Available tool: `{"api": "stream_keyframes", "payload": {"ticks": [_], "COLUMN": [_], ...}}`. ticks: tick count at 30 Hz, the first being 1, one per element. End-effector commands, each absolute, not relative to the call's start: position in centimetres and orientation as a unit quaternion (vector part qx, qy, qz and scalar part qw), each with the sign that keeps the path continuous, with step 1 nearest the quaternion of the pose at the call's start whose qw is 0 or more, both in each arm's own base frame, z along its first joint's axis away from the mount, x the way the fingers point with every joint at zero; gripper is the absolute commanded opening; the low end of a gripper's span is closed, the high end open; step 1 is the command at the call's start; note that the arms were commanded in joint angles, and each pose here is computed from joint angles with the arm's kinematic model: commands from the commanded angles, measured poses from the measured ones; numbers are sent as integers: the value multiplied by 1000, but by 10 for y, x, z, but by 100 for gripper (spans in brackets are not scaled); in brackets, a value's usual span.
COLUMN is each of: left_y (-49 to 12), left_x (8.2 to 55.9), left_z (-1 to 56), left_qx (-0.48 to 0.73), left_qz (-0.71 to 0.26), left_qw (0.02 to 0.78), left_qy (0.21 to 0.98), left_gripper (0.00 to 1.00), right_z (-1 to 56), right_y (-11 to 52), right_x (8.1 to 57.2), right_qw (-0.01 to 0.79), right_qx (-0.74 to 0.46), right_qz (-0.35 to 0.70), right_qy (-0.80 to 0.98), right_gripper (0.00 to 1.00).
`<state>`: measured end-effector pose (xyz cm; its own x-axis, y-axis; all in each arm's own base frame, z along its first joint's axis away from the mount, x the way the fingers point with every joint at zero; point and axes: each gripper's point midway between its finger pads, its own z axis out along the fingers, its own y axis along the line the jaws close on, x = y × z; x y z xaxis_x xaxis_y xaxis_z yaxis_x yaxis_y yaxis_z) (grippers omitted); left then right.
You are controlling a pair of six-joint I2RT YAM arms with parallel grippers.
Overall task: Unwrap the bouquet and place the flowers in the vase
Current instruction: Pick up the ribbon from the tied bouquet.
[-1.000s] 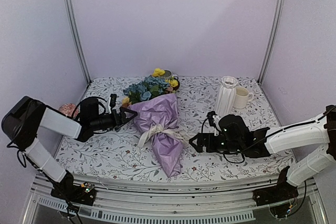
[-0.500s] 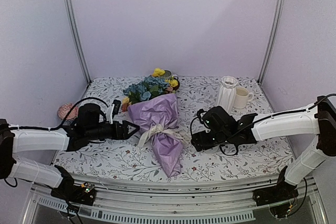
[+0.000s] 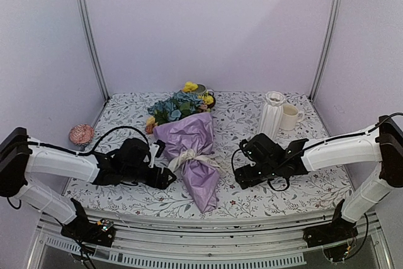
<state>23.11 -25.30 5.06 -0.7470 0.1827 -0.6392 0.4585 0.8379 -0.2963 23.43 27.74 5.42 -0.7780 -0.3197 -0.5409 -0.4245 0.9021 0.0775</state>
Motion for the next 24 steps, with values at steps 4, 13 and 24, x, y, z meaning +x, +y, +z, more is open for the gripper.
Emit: {"api": "stream_keyframes", "payload": {"ticks": [4, 13, 24], "left_y": [-236, -212, -204], "left_x": [264, 319, 346], "left_z": [35, 49, 69], "left_qx": [156, 74, 38], "left_qz": [-87, -9, -59], "left_qw": [325, 365, 390], "left_qy": [929, 928, 918], "left_gripper": [75, 61, 54], "right_z": [58, 70, 80], "right_y": [273, 276, 276], "right_x": [230, 230, 229], "right_qw": [267, 288, 302], "right_qx": [-181, -181, -181], "right_qz": [112, 139, 156], "right_qy": [940, 930, 923], "right_gripper": [84, 84, 84]}}
